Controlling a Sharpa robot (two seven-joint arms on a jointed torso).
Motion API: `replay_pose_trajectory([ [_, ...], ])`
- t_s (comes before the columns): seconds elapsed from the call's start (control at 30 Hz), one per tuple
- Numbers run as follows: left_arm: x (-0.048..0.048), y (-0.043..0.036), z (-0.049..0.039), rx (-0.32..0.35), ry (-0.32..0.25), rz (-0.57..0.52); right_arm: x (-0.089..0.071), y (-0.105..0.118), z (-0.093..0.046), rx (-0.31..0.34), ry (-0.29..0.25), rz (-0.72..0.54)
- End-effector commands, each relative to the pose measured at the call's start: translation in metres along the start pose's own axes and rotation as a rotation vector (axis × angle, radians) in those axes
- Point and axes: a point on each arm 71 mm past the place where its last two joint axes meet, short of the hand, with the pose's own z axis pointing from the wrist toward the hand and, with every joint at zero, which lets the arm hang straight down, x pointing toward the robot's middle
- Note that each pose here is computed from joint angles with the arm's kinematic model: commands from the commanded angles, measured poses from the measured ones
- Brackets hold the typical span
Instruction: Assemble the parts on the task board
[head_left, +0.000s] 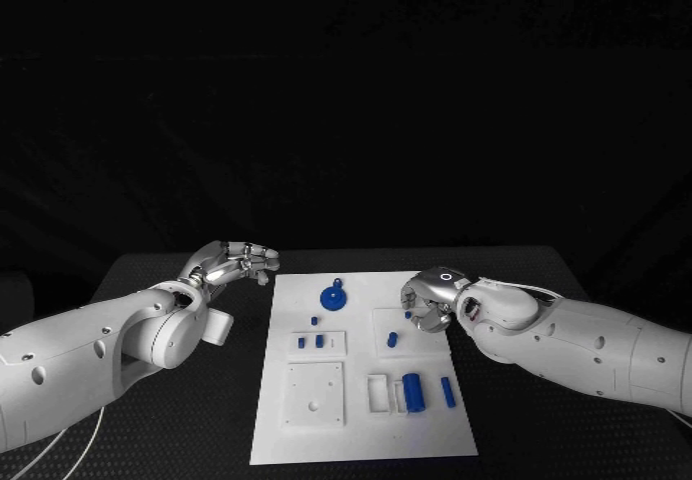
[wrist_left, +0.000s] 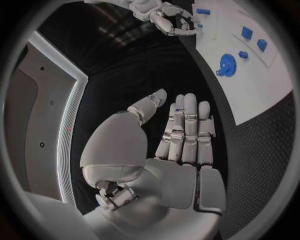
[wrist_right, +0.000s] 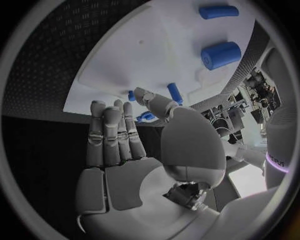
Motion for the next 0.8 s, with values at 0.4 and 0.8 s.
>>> replay_pose_trajectory([
  [0.4, 0.0010, -0.0017, 0.0000, 0.009, 0.011, -0.020, 0.014, 0.007, 0.002, -0.009, 0.038, -0.036],
  [0.8, -0.0004, -0.0012, -0.0001, 0.006, 0.007, -0.018, 0.020, 0.010, 0.004, -0.008, 0.042, -0.046],
])
